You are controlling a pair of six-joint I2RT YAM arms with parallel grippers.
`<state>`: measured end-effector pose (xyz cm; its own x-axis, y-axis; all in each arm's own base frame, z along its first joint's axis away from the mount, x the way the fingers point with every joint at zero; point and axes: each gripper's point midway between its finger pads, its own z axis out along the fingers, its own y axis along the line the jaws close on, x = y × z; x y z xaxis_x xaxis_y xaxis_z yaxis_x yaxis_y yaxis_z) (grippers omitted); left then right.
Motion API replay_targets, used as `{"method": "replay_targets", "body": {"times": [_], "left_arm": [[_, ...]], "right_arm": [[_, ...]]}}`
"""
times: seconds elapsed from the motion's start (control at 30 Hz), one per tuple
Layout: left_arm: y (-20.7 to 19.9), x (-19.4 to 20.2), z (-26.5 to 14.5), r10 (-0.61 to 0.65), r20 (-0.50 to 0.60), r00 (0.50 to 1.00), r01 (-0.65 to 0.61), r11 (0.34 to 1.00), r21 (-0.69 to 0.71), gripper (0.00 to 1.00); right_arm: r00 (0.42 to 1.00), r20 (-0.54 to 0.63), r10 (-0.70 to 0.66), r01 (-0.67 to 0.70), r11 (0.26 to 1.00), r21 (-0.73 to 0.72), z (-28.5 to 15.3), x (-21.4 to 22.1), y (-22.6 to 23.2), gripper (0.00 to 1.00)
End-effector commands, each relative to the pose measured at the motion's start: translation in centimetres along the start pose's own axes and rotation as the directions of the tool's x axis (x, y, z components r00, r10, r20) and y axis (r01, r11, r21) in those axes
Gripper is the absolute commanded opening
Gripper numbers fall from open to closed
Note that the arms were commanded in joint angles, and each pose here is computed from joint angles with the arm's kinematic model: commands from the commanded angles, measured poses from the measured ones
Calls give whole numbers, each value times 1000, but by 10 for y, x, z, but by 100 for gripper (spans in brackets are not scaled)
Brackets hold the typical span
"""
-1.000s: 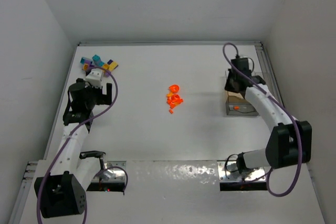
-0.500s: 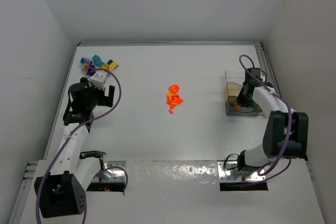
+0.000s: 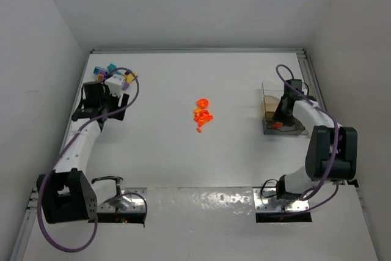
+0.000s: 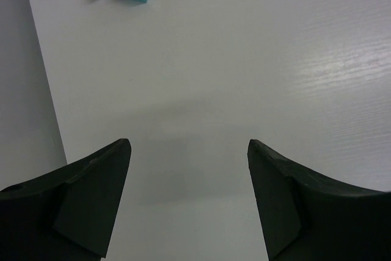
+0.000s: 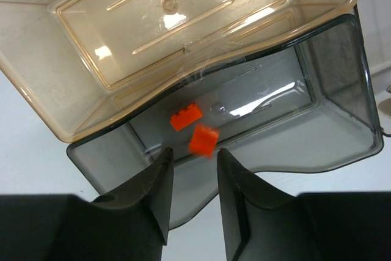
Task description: Sort the legos into containers by color
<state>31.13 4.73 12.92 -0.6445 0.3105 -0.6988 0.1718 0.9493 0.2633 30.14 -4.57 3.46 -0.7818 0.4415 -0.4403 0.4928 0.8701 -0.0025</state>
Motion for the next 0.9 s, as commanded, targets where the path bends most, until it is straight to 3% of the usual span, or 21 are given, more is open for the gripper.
{"method": "replay_targets", "body": {"times": [0.0, 0.1, 0.13, 0.23, 0.33, 0.43, 0.5, 0.63, 0.73, 0.87], "left_arm": [[-10, -15, -7, -24, -47, 999, 28, 996, 86, 75], [-21, -17, 3, -81, -128, 988, 102, 982, 160, 73], [-28, -3, 11, -111, -221, 969, 153, 971, 184, 71], [-29, -12, 17, -158, -282, 946, 218, 956, 196, 65], [-24, -30, 26, -197, -256, 946, 249, 950, 189, 66], [-1, -55, 29, -262, -191, 946, 285, 953, 102, 71], [15, -57, 32, -282, -206, 937, 294, 955, 30, 71], [43, -47, 52, -373, -267, 889, 353, 928, -120, 71], [48, -36, 60, -445, -316, 838, 420, 896, -148, 64], [59, -34, 56, -459, -274, 845, 418, 887, -197, 64]], "right_arm": [[999, 51, -10, 10, 1000, 3, -4, -17, 1, 37], [998, 63, -14, 14, 1000, 2, -6, -20, 1, 44], [998, 66, -19, 19, 1000, 3, -6, -21, 0, 46], [996, 81, -36, 36, 999, 7, -10, -27, -1, 48], [990, 116, -76, 76, 997, 12, -20, -38, -1, 50], [966, 209, -151, 157, 988, -13, -42, -62, 10, 53], [933, 270, -237, 243, 970, 8, -57, -74, 17, 54], [810, 406, -424, 454, 891, 26, -98, -88, 77, 54], [780, 410, -472, 553, 828, -98, -107, -69, 133, 54], [776, 404, -484, 593, 778, -208, -106, -42, 193, 54]]}}
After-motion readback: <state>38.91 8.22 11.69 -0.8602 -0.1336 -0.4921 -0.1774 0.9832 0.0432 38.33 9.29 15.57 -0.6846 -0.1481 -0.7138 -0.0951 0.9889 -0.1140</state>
